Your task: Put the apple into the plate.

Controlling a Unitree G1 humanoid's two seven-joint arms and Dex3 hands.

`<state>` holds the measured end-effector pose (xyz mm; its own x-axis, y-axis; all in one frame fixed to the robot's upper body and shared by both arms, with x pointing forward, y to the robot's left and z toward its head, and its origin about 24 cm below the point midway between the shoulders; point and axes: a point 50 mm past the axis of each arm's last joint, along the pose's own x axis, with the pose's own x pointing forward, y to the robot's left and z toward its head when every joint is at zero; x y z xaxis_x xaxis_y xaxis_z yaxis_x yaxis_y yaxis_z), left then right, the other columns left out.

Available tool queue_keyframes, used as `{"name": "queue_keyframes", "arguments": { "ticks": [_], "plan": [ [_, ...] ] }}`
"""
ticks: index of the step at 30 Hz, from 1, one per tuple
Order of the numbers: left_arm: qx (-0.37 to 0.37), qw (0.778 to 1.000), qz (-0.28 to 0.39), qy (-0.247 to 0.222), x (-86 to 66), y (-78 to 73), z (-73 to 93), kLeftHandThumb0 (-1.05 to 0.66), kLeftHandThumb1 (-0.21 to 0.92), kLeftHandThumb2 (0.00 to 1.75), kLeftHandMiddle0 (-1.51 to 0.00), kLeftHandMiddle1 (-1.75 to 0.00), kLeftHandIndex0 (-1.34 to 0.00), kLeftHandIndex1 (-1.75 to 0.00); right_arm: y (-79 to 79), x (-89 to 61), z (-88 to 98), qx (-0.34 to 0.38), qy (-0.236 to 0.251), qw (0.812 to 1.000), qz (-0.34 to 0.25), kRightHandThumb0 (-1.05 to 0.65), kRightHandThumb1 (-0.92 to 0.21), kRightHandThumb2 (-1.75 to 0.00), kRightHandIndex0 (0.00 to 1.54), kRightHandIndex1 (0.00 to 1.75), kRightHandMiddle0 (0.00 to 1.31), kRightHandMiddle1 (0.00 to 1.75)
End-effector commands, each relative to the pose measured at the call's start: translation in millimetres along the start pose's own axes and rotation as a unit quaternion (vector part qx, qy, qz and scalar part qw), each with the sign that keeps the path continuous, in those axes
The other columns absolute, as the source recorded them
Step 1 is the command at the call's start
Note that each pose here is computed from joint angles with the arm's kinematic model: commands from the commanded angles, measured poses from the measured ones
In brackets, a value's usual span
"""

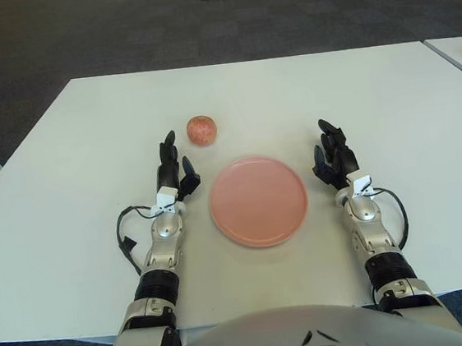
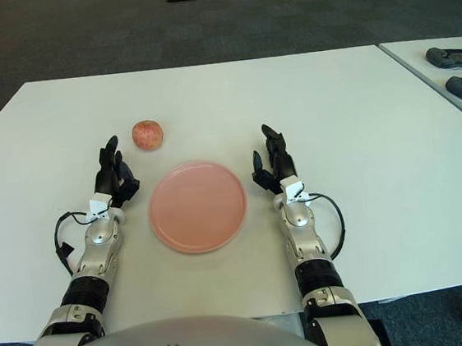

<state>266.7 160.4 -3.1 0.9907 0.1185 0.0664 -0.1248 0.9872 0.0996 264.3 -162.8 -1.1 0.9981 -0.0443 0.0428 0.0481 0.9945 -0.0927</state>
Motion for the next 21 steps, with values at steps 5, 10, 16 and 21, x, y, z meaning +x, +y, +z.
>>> {"name": "queue_keyframes", "arguments": {
  "ticks": [5, 10, 16, 21],
  "plan": [
    [0.007, 1.000, 0.000, 0.018, -3.7, 4.3, -7.1, -0.80, 0.92, 1.01, -0.18, 0.00, 0.00, -0.45, 0.8, -10.0, -15.6, 0.000, 0.044, 0.999, 0.001, -0.62, -0.92, -0.79, 0.20, 0.09, 0.00, 0.43],
    [0.007, 1.000, 0.000, 0.017, -3.7, 4.3, -7.1, -0.79, 0.92, 1.01, -0.19, -0.01, 0.00, -0.47, 0.6, -10.1, -15.7, 0.000, 0.043, 0.999, 0.000, -0.62, -0.92, -0.79, 0.20, 0.09, 0.00, 0.43],
    [0.006, 1.000, -0.001, 0.017, -3.2, 4.6, -7.2, -0.80, 0.92, 1.01, -0.19, -0.01, 0.00, -0.48, 1.1, -9.7, -15.9, 0.001, 0.044, 0.999, 0.000, -0.62, -0.92, -0.79, 0.20, 0.09, 0.00, 0.44],
    [0.007, 1.000, 0.000, 0.016, -2.9, 5.0, -6.8, -0.80, 0.92, 1.00, -0.19, -0.01, 0.00, -0.48, 1.4, -9.4, -16.6, 0.001, 0.045, 0.999, 0.000, -0.62, -0.92, -0.79, 0.21, 0.09, 0.00, 0.44]
  ]
}}
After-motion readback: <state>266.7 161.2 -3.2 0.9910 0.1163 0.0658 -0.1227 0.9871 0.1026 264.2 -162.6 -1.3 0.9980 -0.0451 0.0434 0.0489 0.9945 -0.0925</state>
